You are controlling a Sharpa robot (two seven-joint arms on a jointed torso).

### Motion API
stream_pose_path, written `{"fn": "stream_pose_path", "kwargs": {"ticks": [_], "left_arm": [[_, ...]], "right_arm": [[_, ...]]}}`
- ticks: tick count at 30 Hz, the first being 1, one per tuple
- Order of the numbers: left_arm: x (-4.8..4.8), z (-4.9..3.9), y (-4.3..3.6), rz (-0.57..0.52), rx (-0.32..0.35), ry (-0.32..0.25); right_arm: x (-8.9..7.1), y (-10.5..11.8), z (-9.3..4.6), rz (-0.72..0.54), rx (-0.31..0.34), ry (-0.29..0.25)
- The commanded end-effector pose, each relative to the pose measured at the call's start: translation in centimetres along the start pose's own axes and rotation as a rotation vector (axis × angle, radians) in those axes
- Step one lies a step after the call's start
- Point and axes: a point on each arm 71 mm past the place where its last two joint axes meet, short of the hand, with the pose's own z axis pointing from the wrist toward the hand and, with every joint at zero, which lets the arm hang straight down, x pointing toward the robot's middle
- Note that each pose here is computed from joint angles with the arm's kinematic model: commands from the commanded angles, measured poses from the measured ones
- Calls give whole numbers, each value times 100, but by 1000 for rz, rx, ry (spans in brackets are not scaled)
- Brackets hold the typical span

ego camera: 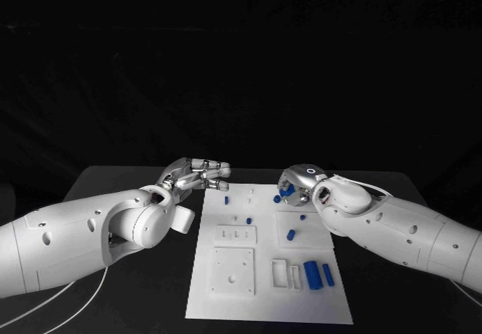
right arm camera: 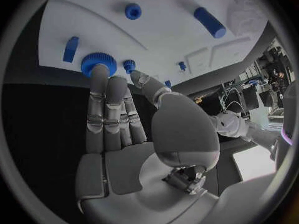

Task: Assemble the parts on the task board

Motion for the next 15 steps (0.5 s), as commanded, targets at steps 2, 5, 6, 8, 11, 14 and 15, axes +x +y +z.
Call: {"fn": "stream_pose_path", "kwargs": {"ticks": [2, 5, 6, 8, 11, 14, 15], "left_arm": [[31, 2, -23, -5, 3, 22], [30, 4, -25, -5, 2, 21], [30, 5, -25, -5, 2, 21], [31, 7, -24, -6, 1, 21], [33, 10, -24, -6, 0, 22], [35, 14, -22, -7, -2, 23], [35, 14, -22, -7, -2, 23]], "right_arm": [[13, 32, 9, -26, -6, -7], [28, 46, 13, -27, -7, -4], [33, 48, 14, -27, -8, -3], [42, 51, 16, -27, -7, -2], [50, 57, 16, -27, -7, -4], [56, 65, 16, -26, -7, -2], [57, 67, 16, -26, -8, -2]]}}
